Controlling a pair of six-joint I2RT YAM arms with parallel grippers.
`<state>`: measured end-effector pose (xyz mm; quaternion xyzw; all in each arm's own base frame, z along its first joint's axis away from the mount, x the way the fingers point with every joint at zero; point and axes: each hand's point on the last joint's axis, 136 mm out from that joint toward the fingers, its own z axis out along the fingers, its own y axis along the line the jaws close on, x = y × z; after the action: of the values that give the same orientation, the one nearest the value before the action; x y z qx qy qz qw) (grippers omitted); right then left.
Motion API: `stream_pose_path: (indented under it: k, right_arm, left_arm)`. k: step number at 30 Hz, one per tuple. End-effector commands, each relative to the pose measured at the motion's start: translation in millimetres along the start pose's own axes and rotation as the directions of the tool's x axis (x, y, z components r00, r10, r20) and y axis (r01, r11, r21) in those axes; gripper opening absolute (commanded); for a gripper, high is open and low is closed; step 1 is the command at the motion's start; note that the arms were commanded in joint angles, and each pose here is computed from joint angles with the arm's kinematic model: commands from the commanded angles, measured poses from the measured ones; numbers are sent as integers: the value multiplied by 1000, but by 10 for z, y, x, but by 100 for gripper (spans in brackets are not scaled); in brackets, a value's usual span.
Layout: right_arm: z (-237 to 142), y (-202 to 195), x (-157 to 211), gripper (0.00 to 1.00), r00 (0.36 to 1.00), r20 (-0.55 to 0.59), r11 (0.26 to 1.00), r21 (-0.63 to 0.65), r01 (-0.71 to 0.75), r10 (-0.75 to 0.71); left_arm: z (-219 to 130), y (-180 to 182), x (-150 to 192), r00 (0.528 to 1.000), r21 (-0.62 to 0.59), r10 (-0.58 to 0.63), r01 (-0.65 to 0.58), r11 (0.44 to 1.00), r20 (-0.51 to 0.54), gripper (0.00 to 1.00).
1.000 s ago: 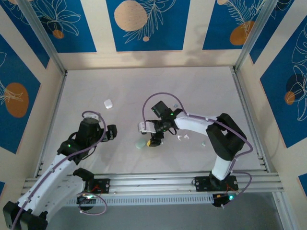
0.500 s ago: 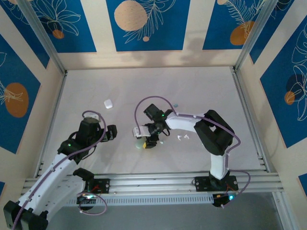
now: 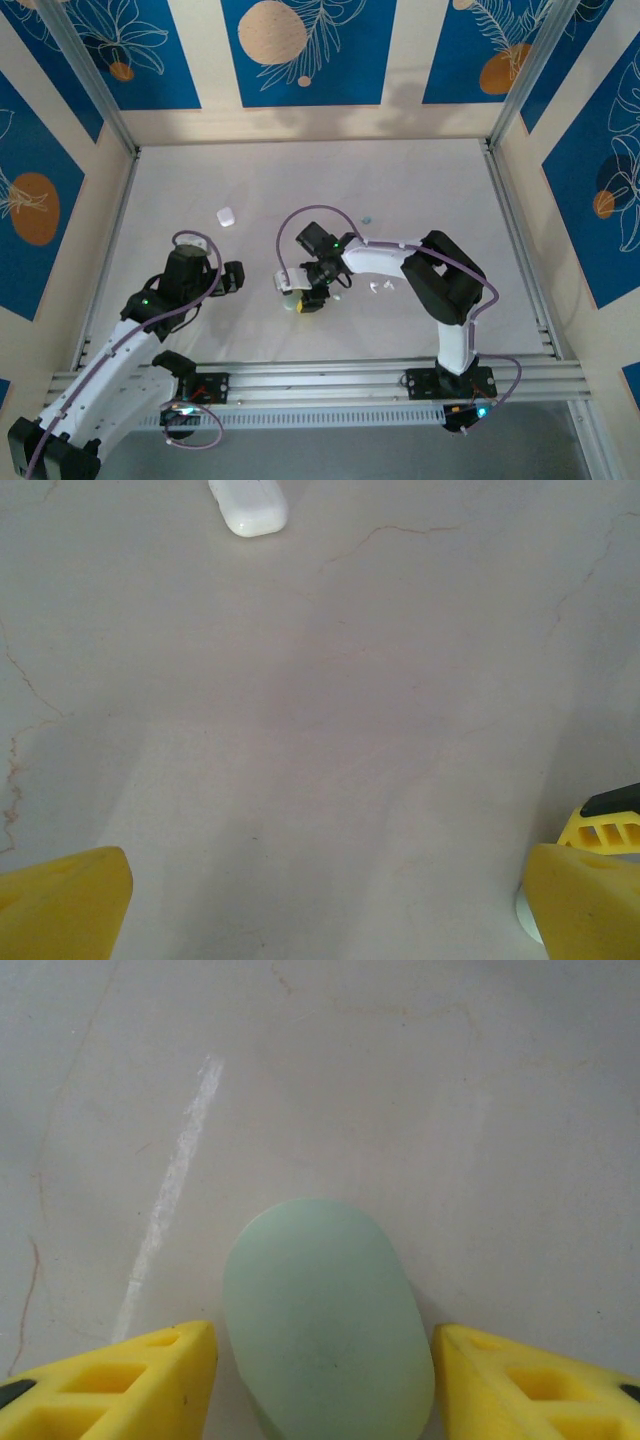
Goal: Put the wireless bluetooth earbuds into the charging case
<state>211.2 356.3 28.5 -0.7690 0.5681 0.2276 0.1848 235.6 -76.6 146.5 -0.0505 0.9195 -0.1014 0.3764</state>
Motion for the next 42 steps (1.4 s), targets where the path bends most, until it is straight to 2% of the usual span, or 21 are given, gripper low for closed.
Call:
stream_pose_path:
  k: [1,7,10,13,17,20,24,27,29,37,42]
  right_arm:
    - [106,77,70,58,999,-19,999,-23,-32,32]
    - [129,123,149,55,998,-29,998,-24,-51,50]
    - [96,96,141,46,997,-20,997,-4,-72,72]
    - [-47,35,25,36,993,19,993,25,-115,115]
    - [-447,-113,-211,32,971,132,969,118,-217,201]
    - [-941,-224,-401,32,915,290,922,183,-341,281]
    - [-1593,-240,-524,32,819,487,856,238,-459,304]
    - [-1891,-190,-555,32,799,538,825,299,-480,269]
    - [-2006,-152,-564,32,798,548,814,327,-481,251]
    - [-2185,-76,-704,33,807,564,798,399,-451,174]
    - [-2238,-117,-783,33,811,570,781,444,-439,131]
  left_arm:
    - [-31,-14,-19,1000,9,13,-12,1000,-20,100]
    - [-32,-39,-46,1000,16,11,-10,1000,-23,100]
    - [-39,-58,-63,1000,25,0,1,1000,-19,100]
    - [-46,-115,-71,1000,55,-12,14,998,-22,100]
    - [-114,-345,-154,999,172,-31,34,984,-20,100]
    - [-247,-694,-314,997,349,-75,74,934,-12,96]
    - [-468,-1227,-589,985,606,-169,160,779,-43,91]
    - [-598,-1516,-765,979,714,-188,186,675,-77,90]
    - [-649,-1660,-833,979,746,-182,191,637,-95,91]
    - [-747,-2161,-797,990,801,-74,140,582,-119,89]
    - [-635,-2291,-683,987,785,-47,151,601,-154,83]
